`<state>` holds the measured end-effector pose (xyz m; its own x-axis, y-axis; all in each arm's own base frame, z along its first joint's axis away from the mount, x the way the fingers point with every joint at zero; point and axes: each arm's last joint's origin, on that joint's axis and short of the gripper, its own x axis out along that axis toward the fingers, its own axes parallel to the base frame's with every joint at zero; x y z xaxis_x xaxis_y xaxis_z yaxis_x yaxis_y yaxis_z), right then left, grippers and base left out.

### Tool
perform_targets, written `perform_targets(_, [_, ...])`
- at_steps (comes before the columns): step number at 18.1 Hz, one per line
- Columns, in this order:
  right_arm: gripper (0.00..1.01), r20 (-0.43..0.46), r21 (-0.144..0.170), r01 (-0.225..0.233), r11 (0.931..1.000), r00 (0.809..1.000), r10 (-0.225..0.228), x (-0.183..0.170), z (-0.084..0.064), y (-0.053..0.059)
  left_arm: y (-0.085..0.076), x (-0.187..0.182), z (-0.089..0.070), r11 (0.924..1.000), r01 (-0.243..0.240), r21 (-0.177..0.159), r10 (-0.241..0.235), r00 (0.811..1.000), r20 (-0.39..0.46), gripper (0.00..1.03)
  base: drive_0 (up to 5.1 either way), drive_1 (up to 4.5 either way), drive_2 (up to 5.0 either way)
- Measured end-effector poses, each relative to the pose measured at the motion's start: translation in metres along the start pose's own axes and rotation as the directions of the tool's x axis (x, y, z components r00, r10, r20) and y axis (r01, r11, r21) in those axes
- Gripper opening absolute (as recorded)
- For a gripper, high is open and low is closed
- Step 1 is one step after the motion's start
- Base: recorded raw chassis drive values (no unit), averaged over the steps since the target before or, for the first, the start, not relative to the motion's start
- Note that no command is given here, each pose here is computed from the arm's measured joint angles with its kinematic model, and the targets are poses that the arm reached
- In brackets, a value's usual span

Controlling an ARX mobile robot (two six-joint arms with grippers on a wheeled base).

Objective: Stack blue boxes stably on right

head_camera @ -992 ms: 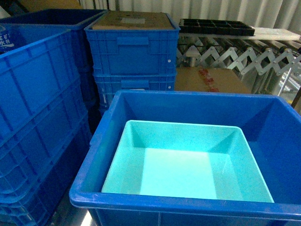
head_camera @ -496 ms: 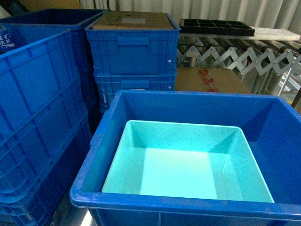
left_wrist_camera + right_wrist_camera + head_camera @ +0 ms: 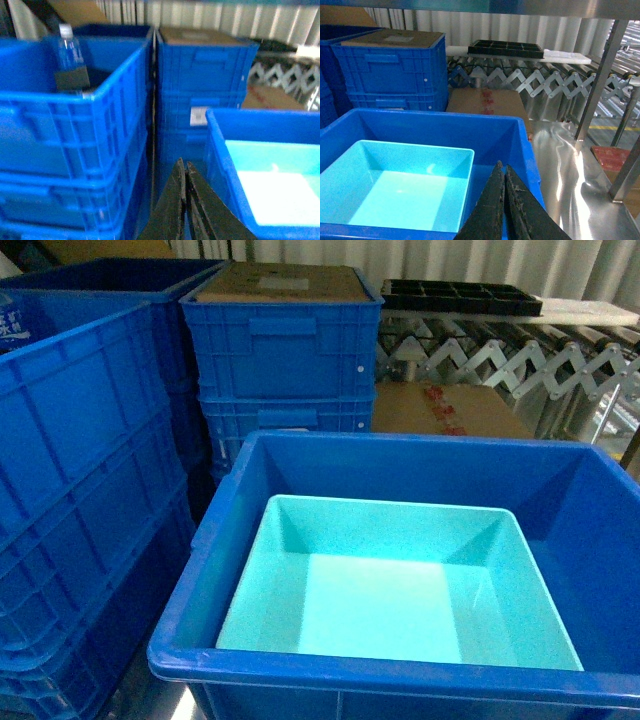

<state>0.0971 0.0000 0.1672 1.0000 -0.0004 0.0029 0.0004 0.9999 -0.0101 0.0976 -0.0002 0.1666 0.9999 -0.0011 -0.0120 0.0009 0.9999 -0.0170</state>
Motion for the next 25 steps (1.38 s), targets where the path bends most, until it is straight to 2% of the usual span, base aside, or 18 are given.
perform_targets(1, [0.02,0.002,0.000,-0.001,1.0000,1.000,0.001,0.0000,0.0002,0.0000,0.0000,-0.0005,0.0037,1.0000,-0.001,0.001,0.001,1.000,0.029,0.02,0.0,0.00,0.0])
perform_targets(2, [0.02,0.002,0.000,0.000,1.0000,1.000,0.000,0.0000,0.0002,0.0000,0.0002,-0.0003,0.0006,1.0000,-0.004,0.000,0.004,1.000,0.007,0.02,0.0,0.00,0.0])
perform_targets(5, [0.02,0.002,0.000,0.000,1.0000,1.000,0.000,0.0000,0.0002,0.0000,0.0001,-0.0003,0.0013,1.0000,-0.002,0.000,0.002,1.000,0.014,0.02,0.0,0.00,0.0])
perform_targets(7, [0.09,0.002,0.000,0.000,1.0000,1.000,0.000,0.0000,0.0002,0.0000,0.0001,-0.0003,0.0012,1.0000,-0.001,0.000,0.001,1.000,0.013,0.02,0.0,0.00,0.0])
perform_targets(9, [0.20,0.002,0.000,0.000,1.0000,1.000,0.000,0.0000,0.0002,0.0000,0.0001,-0.0003,0.0012,1.0000,-0.001,0.000,0.001,1.000,0.013,0.02,0.0,0.00,0.0])
perform_targets(12, [0.36,0.002,0.000,0.000,1.0000,1.000,0.000,0.0000,0.0002,0.0000,0.0001,-0.0003,0.0012,1.0000,-0.001,0.000,0.001,1.000,0.014,0.16,0.0,0.00,0.0])
perform_targets(17, [0.58,0.002,0.000,0.000,1.0000,1.000,0.000,0.0000,0.0002,0.0000,0.0001,-0.0003,0.0012,1.0000,-0.001,0.000,0.001,1.000,0.013,0.38,0.0,0.00,0.0])
perform_targets(20, [0.86,0.002,0.000,0.000,1.0000,1.000,0.000,0.0000,0.0002,0.0000,0.0001,-0.0003,0.0012,1.0000,-0.001,0.000,0.001,1.000,0.014,0.65,0.0,0.00,0.0])
perform_targets(22, [1.00,0.002,0.000,0.000,1.0000,1.000,0.000,0.0000,0.0002,0.0000,0.0001,-0.0003,0.0012,1.0000,-0.001,0.000,0.001,1.000,0.014,0.79,0.0,0.00,0.0])
perform_targets(25, [0.97,0.002,0.000,0.000,1.0000,1.000,0.000,0.0000,0.0002,0.0000,0.0001,-0.0003,0.0012,1.0000,-0.001,0.000,0.001,1.000,0.014,0.97,0.0,0.00,0.0])
